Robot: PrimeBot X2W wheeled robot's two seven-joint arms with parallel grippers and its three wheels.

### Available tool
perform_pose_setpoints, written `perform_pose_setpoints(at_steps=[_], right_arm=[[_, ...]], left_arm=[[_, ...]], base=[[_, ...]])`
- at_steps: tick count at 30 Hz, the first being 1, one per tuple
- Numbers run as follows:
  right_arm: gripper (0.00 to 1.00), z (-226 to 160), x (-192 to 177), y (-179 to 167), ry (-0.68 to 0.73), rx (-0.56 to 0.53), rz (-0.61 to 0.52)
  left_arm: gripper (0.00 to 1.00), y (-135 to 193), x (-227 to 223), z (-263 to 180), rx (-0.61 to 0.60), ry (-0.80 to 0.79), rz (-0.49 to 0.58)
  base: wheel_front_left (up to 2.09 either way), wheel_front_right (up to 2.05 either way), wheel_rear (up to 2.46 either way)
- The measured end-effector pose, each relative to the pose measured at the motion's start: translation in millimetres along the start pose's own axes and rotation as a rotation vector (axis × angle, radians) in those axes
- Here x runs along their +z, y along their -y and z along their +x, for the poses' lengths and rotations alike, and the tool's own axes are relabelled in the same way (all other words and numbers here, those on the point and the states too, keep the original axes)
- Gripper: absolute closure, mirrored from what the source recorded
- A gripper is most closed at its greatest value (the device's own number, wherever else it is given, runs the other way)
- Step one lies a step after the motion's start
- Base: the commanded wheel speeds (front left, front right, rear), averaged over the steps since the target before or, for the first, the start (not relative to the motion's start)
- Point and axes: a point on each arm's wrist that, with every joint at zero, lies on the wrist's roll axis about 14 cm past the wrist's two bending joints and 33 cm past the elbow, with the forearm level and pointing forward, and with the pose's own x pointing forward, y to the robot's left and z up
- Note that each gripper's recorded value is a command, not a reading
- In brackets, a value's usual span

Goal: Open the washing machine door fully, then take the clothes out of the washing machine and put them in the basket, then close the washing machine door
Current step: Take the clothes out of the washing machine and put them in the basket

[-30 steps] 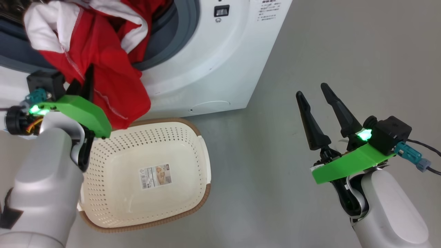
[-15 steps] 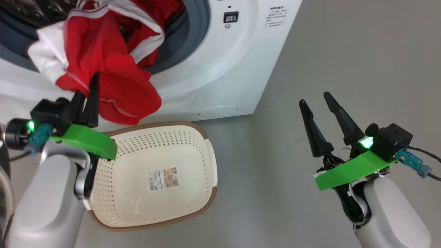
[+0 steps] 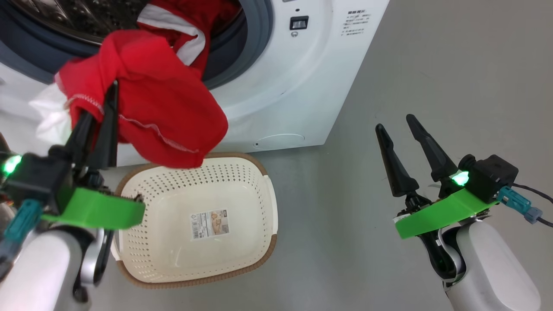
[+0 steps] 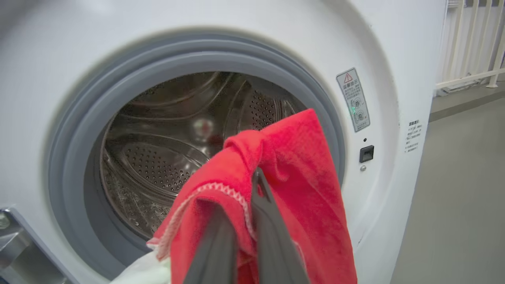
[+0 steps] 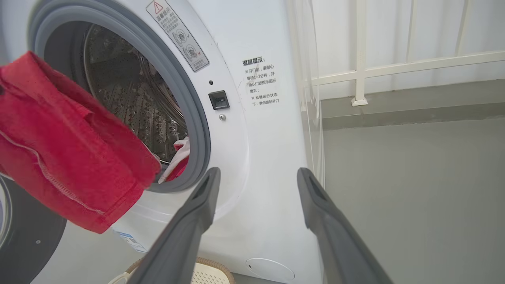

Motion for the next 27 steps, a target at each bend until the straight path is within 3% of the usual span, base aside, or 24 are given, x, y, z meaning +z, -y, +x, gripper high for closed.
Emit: perform_pose_setpoints(at_steps=[4,8,14,20,27], right_arm=[[0.00,1,0,-1,0.000,0.004,0.001],[0.00,2,-3,-3,-0.005,0.010,0.003],[0.00,1,-5,-2,-0.012,0.008,0.003],[0.00,0,-6,0,-0.017,0.005,-0.001],[0.00,-1,-8,2,-0.022,-0.001,-0.003]], left_arm=[[1.00,5,26,-8,-0.001,0.035,0.011],[1.00,19,21,-19,-0.035,-0.013,-0.003],[1.00,47,-23,-38,-0.090,-0.157,-0.062],[1.00,53,-65,-46,-0.093,-0.255,-0.116],[1.00,52,-151,-74,-0.080,-0.495,-0.135]], base=[[0.00,0.00,0.00],[0.00,0.00,0.00],[0.00,0.00,0.00],[0.00,0.00,0.00],[0.00,0.00,0.00]])
